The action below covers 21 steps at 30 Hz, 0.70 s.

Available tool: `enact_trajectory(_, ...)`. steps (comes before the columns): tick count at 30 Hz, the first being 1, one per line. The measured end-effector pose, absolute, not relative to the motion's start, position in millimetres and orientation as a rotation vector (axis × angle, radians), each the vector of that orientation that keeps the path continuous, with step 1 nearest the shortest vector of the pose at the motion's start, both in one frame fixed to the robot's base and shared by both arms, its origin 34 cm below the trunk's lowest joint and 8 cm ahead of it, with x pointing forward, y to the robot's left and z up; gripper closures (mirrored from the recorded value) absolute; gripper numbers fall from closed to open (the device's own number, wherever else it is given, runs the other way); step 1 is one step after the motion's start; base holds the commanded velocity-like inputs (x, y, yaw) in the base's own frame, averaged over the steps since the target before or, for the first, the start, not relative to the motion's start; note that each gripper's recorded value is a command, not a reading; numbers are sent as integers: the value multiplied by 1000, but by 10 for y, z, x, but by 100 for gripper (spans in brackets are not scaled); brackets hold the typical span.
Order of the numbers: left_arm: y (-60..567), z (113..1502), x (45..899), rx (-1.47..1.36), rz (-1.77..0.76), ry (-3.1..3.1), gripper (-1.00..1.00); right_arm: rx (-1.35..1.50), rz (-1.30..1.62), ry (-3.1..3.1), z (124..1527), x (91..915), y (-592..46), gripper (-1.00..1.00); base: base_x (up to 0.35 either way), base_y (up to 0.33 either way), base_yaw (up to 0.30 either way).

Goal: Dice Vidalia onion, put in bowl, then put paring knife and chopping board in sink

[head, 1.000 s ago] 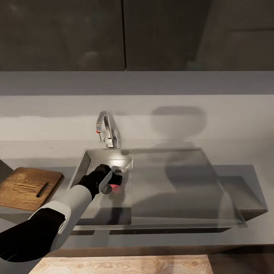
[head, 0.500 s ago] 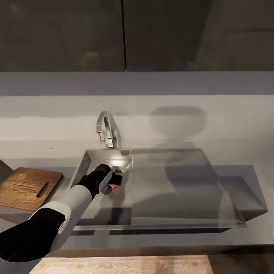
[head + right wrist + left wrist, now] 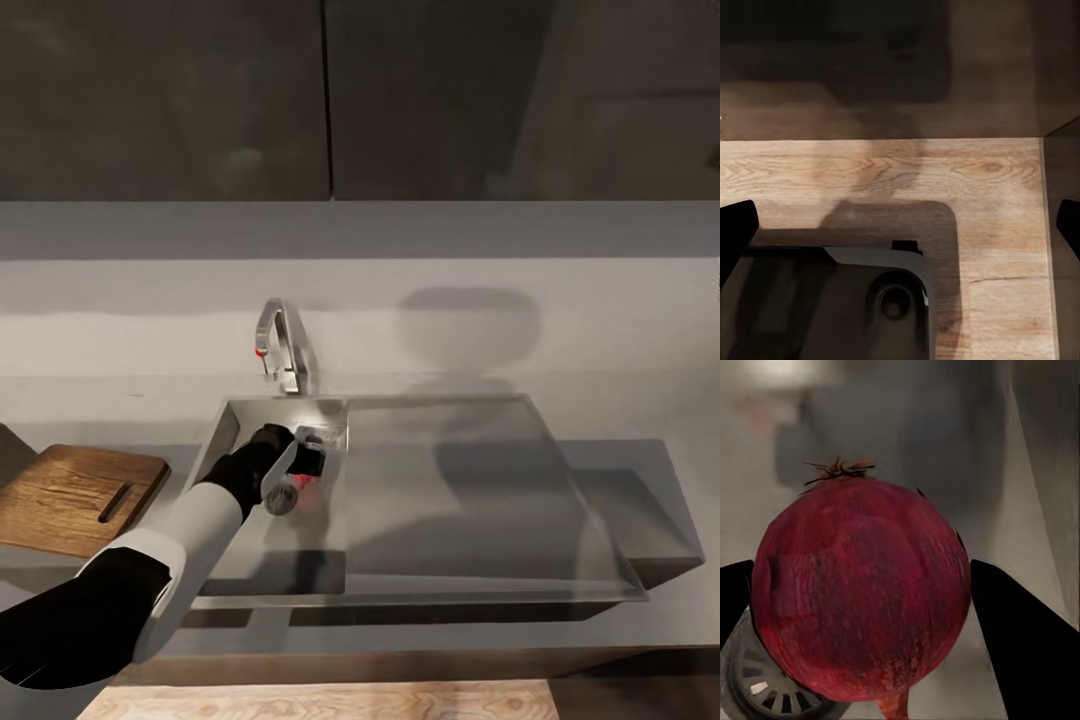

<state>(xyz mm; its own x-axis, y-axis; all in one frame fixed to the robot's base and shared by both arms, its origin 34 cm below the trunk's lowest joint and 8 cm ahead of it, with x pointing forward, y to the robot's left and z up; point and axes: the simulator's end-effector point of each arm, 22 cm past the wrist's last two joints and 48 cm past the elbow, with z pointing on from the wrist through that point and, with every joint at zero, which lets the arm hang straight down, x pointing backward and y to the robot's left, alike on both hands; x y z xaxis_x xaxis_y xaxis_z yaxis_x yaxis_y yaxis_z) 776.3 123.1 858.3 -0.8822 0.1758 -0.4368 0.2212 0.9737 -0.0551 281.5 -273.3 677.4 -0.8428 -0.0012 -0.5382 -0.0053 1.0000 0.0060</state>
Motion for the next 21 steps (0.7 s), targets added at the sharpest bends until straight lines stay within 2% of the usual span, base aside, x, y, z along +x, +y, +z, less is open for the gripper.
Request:
enact_trajectory(9, 1109, 9117, 8062, 293, -170, 2539, 100, -4, 10, 2558, 6799, 2862, -2730, -100, 0, 0, 0)
enact_trajectory(21, 1161, 9418, 7709, 328, -197, 2508, 100, -4, 10, 2540, 6833, 2921, -2730, -100, 0, 0, 0)
